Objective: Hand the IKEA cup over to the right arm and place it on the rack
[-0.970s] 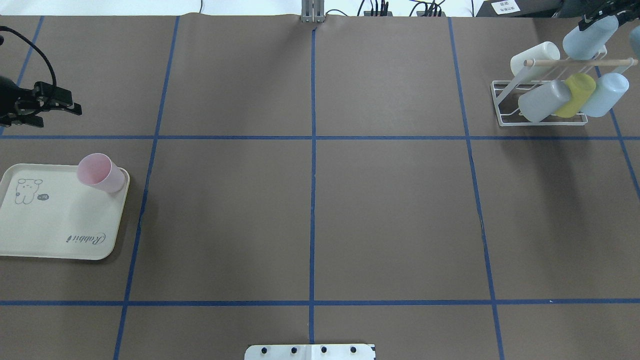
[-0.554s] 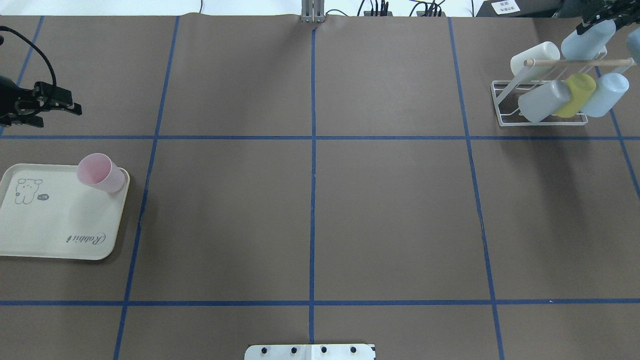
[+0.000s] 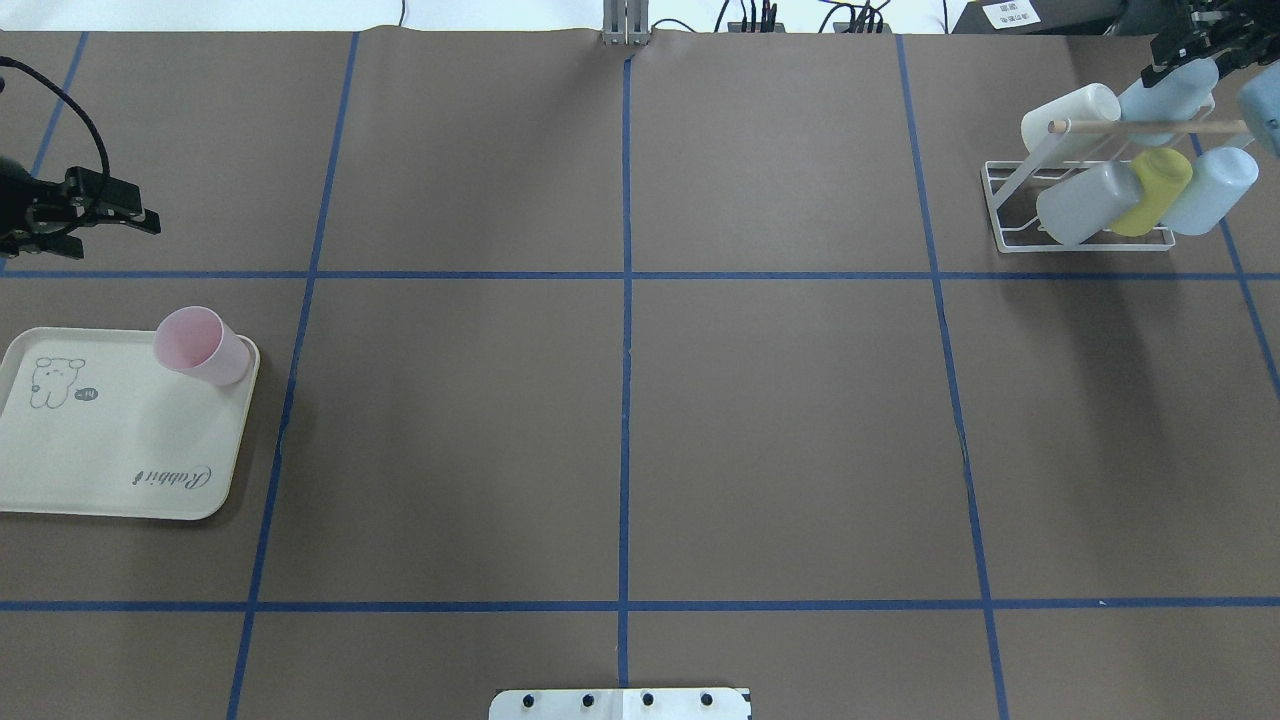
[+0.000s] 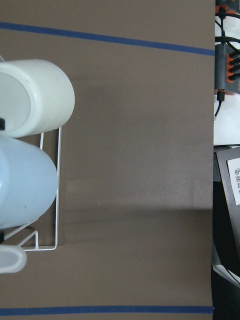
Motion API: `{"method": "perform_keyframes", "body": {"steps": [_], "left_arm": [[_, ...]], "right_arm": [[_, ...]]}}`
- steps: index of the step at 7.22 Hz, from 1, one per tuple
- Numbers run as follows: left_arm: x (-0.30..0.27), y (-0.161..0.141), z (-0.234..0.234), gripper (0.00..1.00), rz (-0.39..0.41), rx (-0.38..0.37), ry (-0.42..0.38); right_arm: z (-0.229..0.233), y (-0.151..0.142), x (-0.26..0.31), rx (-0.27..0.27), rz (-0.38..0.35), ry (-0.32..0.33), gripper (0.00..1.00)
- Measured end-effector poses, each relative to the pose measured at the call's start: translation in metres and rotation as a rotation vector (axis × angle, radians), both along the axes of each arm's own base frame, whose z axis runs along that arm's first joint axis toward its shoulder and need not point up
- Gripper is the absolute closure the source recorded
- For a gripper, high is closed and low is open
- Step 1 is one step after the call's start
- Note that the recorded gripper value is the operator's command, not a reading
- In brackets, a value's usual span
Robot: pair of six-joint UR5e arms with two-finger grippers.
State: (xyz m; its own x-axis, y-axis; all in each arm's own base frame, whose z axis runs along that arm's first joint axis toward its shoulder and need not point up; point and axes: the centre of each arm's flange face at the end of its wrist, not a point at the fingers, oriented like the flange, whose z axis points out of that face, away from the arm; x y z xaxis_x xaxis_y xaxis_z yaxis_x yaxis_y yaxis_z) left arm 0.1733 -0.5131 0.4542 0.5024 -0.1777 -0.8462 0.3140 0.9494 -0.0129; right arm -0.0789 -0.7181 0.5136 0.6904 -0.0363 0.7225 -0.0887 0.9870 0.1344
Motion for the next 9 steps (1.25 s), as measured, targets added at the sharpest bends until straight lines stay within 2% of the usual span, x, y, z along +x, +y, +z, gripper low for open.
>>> {"method": "perform_keyframes", "body": {"steps": [1,5,7,8,9], "left_arm": [[-0.001,0.003,0.006,0.02,0.001,-0.003,-0.009],[0.031,0.030,0.041,0.03,0.031,-0.023,-0.094],[0.051,0.041,0.046,0.13,0.066,-0.031,-0.102],[0.059,0.045,0.048,0.15,0.082,-0.036,-0.105],[0.064,0.048,0.051,0.22,0.092,-0.041,-0.108]], "right_arm": [[0.001,-0.001,-0.004,-0.003,-0.006,0.001,0.03],[-0.006,-0.004,-0.015,0.004,-0.016,-0.001,0.02],[-0.027,-0.011,-0.017,0.028,-0.016,-0.014,0.02],[-0.040,-0.015,-0.018,0.040,-0.021,-0.033,0.02],[-0.053,-0.017,-0.017,0.051,-0.026,-0.058,0.02]]}}
